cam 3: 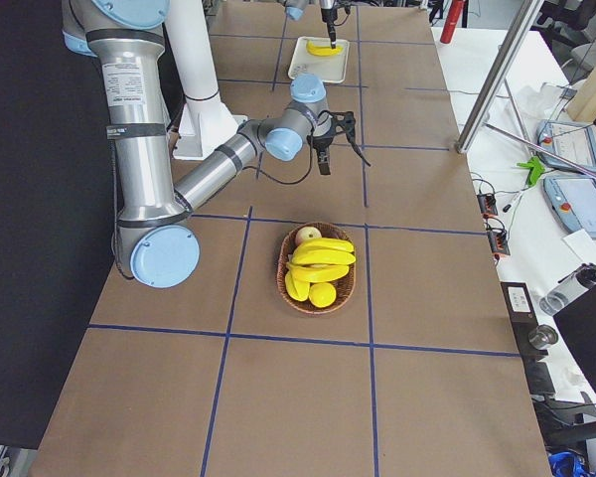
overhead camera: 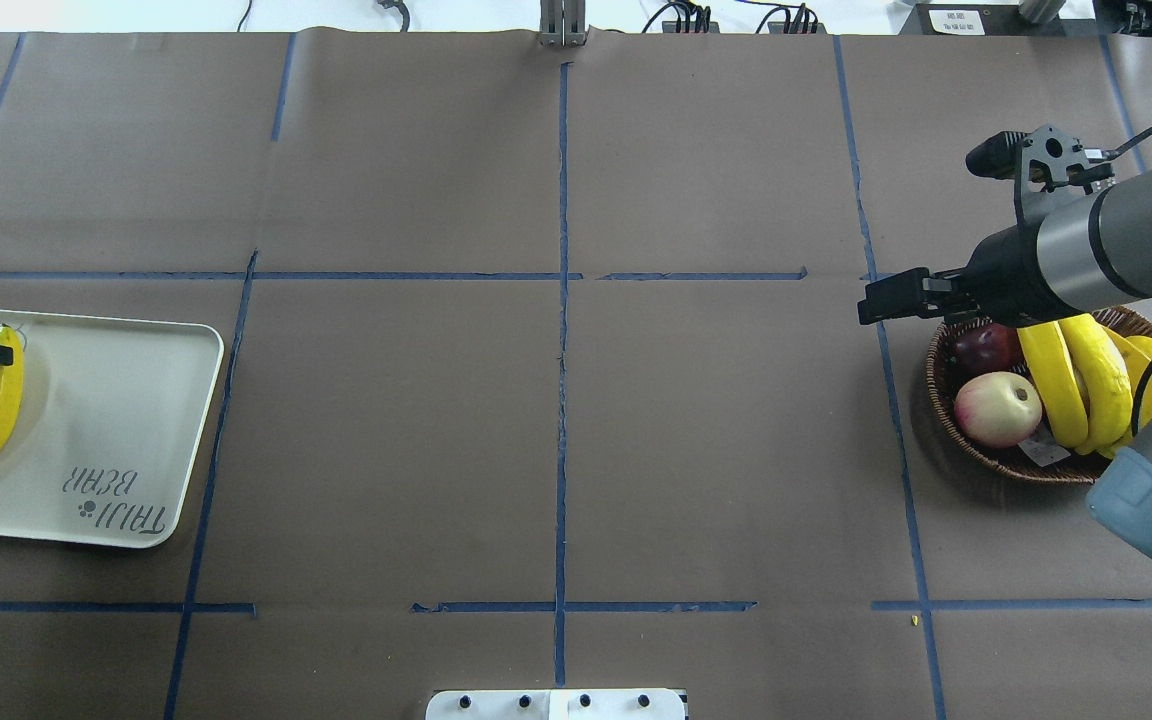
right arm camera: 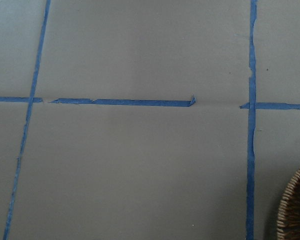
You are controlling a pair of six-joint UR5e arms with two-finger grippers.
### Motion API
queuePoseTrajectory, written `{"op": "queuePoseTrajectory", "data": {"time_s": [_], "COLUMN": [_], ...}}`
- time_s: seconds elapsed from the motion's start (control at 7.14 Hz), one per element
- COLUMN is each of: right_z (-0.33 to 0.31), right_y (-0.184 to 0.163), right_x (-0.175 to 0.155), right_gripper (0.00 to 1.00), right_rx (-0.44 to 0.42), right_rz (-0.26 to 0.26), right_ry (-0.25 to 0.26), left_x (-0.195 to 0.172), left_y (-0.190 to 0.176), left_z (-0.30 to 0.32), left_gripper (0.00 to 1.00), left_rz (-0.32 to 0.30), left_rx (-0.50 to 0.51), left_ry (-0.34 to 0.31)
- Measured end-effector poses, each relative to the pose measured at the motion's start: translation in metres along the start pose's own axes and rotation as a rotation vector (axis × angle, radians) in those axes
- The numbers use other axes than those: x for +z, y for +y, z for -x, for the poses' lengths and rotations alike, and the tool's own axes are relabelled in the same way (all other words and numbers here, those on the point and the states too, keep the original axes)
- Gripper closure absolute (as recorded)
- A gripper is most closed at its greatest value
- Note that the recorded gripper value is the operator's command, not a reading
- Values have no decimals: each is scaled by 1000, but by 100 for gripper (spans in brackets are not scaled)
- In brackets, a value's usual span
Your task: Transfer all bananas from basket to plate
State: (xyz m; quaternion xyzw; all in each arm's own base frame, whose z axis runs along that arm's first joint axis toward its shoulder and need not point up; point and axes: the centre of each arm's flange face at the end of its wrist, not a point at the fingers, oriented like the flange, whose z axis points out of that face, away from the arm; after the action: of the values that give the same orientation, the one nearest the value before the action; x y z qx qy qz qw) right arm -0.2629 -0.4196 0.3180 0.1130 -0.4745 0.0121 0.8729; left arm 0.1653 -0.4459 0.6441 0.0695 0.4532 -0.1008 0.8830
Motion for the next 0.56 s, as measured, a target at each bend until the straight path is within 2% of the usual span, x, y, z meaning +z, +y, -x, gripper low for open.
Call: {"op": "queuePoseTrajectory", "data": {"time_s": [0.28,0.56], "right_z": [-10,-56], "right_y": [3,7], "right_x": [1,-2], "right_gripper": [0,0], "right_rx": [-7,-100], "right_rz": [6,30], "right_ry": [15,64], "left_x": [-20,-71], "left_y": [-11,-53], "left_z": [5,-3], "left_gripper": [0,0], "left_rz": [33,91], "left_rx": [-36,-118], "left_ry": [52,167]}}
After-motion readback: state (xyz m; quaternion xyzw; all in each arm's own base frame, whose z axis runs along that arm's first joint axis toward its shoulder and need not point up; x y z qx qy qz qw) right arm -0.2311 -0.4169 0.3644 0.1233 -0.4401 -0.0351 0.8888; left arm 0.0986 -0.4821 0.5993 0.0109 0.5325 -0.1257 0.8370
